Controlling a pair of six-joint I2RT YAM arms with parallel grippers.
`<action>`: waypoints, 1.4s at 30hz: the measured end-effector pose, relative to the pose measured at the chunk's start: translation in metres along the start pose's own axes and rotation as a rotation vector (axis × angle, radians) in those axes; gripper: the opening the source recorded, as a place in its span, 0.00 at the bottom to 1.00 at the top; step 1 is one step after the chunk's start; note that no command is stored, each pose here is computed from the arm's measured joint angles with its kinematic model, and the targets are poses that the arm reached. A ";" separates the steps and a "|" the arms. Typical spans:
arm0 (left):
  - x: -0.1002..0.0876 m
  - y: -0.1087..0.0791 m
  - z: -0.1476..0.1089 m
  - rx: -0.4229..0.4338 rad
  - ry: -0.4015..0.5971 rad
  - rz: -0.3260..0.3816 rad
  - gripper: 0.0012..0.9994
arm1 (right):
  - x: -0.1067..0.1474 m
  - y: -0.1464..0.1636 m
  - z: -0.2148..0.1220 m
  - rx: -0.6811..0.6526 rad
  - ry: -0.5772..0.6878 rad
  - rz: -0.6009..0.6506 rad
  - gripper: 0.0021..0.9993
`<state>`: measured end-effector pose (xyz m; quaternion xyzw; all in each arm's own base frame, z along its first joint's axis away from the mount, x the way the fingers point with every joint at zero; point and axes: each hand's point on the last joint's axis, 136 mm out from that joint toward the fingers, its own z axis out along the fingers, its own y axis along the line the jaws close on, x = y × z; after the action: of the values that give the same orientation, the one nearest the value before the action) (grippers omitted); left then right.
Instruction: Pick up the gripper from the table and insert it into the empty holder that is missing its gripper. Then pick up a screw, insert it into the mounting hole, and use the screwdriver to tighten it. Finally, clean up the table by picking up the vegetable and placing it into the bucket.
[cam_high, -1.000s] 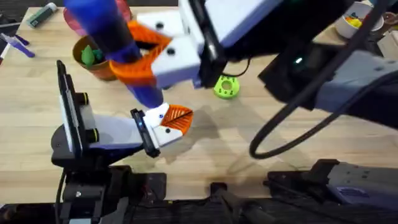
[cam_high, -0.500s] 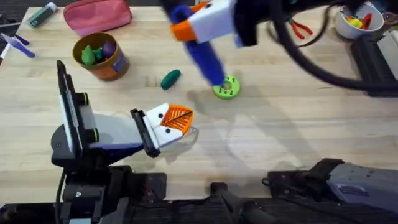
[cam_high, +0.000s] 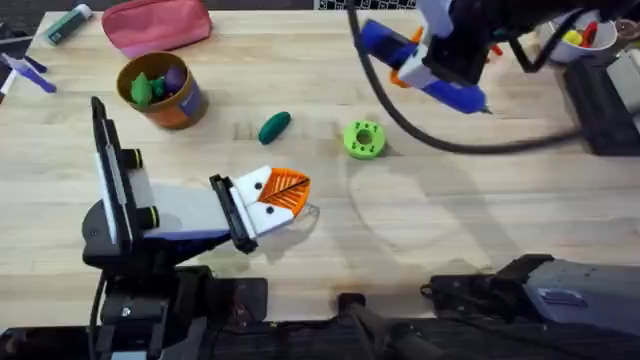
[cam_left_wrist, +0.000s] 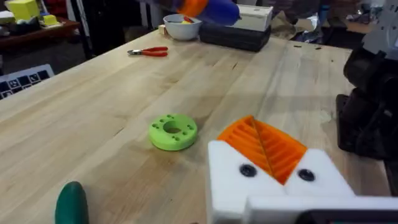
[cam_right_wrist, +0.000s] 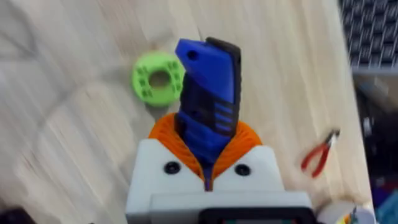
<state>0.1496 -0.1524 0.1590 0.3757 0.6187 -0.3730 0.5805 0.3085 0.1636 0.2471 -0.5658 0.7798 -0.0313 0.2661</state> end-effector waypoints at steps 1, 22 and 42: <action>0.000 0.000 0.000 0.000 0.000 0.000 0.02 | 0.010 -0.003 0.006 -0.003 0.046 -0.001 0.02; 0.000 0.000 0.000 0.000 0.000 0.000 0.02 | 0.121 -0.021 0.105 -0.207 0.438 0.156 0.02; 0.000 0.000 0.000 0.000 0.000 0.000 0.02 | 0.133 -0.021 0.184 -0.269 0.432 0.166 0.02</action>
<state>0.1496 -0.1524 0.1590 0.3757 0.6187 -0.3730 0.5805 0.3801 0.0833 0.0465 -0.5103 0.8595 -0.0254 0.0174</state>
